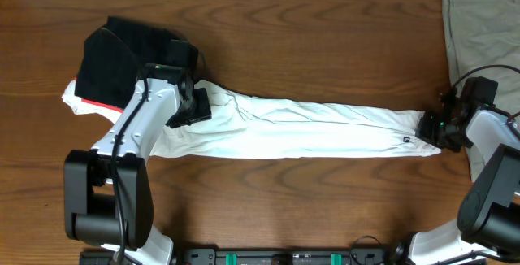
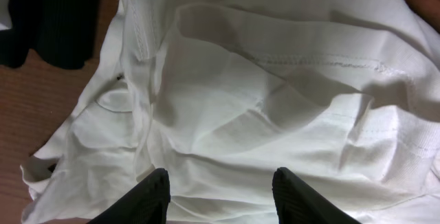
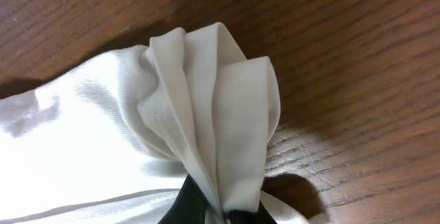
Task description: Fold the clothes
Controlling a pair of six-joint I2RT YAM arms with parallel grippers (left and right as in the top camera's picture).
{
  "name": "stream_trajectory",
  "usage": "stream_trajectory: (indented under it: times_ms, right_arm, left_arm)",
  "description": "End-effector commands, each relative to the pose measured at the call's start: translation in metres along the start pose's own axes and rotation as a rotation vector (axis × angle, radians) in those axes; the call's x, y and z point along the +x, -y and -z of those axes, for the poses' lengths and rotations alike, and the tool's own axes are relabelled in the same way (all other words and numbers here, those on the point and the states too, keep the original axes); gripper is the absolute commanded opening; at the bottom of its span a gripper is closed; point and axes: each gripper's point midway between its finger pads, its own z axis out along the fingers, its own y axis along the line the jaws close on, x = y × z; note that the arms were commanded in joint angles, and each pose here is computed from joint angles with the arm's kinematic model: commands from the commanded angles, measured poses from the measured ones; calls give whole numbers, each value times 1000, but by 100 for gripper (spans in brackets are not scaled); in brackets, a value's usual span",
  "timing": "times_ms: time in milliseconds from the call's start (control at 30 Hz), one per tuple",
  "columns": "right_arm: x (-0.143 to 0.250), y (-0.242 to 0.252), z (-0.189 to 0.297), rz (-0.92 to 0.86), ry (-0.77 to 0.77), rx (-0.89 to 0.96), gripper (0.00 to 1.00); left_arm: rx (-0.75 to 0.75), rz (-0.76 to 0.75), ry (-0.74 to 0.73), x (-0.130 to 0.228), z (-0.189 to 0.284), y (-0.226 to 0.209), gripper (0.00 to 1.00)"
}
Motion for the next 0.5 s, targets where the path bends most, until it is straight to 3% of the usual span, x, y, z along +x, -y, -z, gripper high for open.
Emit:
stream_trajectory:
  times_ms: [0,367,467]
  right_arm:
    - [-3,1,1,-13,-10,-8,1]
    - [-61,28,53,-99,95,2,1]
    - [-68,26,65,-89,100,-39,1]
  left_arm:
    - [28,-6,55,-12,18,5,51]
    - [80,42,223,-22,83,-10,51]
    - [83,74,251,-22,97,-20,56]
